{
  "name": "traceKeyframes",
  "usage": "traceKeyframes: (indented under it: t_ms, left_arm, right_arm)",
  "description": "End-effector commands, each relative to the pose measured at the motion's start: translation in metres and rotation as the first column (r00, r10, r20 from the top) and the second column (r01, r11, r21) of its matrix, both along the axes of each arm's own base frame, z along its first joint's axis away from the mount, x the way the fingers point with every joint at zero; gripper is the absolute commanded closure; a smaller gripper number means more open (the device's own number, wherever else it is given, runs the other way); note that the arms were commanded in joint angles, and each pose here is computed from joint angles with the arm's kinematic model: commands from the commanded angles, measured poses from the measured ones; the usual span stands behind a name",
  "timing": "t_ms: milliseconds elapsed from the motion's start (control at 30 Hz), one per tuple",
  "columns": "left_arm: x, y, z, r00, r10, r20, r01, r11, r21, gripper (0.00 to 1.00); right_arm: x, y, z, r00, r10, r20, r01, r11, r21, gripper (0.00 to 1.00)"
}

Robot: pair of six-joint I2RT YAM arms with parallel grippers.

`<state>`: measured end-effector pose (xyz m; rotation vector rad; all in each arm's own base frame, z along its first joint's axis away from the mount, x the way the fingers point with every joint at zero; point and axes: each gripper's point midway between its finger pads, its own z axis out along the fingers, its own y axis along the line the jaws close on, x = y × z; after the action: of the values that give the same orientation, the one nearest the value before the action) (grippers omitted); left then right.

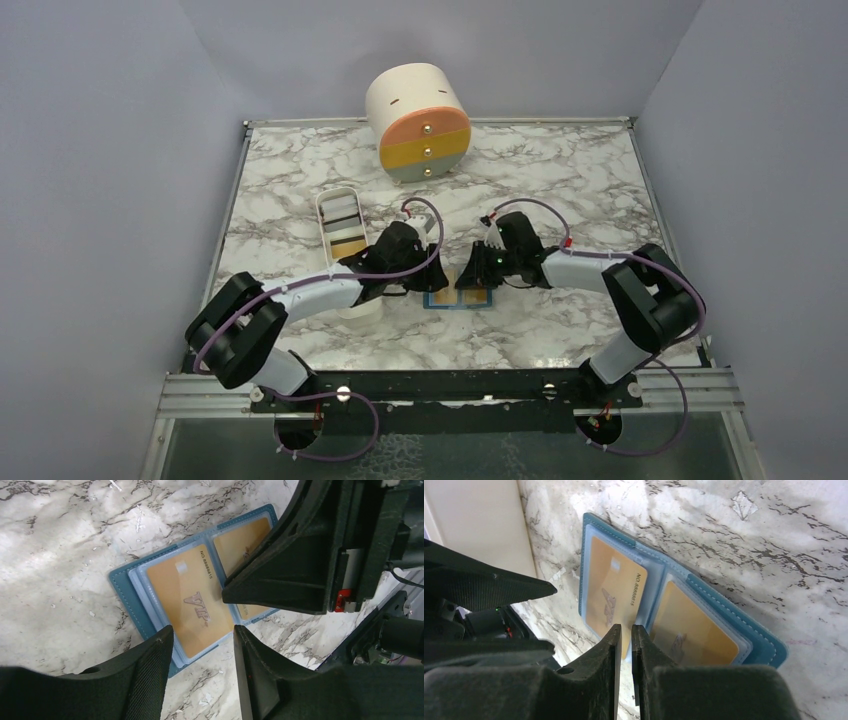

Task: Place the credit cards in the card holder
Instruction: Turn over the card slot in the card holder.

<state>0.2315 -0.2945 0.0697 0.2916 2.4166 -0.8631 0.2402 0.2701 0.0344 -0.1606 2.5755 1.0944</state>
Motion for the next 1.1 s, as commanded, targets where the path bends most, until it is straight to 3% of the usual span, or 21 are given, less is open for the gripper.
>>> traceKeyframes:
  t_ms: [0,167,533,1067]
  left_arm:
    - [0.000,-0.010,0.007,1.000,-0.016,0.012,0.017,0.996,-0.085,0.48]
    - [0.004,-0.004,0.001,1.000,0.005,0.016,-0.004,0.999,-0.051,0.46]
    - [0.011,-0.010,0.006,0.999,-0.003,0.052,0.007,0.997,-0.078,0.44]
    - [0.007,-0.021,0.005,0.999,-0.039,-0.008,0.038,0.995,-0.094,0.44]
  right_arm:
    - [0.006,0.008,-0.003,1.000,-0.001,-0.007,0.001,1.000,0.007,0.89]
    - [0.002,-0.006,-0.020,0.999,-0.032,-0.024,0.030,0.997,-0.073,0.99]
    - [-0.012,-0.015,-0.043,0.997,-0.037,-0.066,0.031,0.995,-0.097,0.99]
    - [-0.015,-0.015,-0.051,0.996,-0.028,-0.081,0.020,0.995,-0.095,0.99]
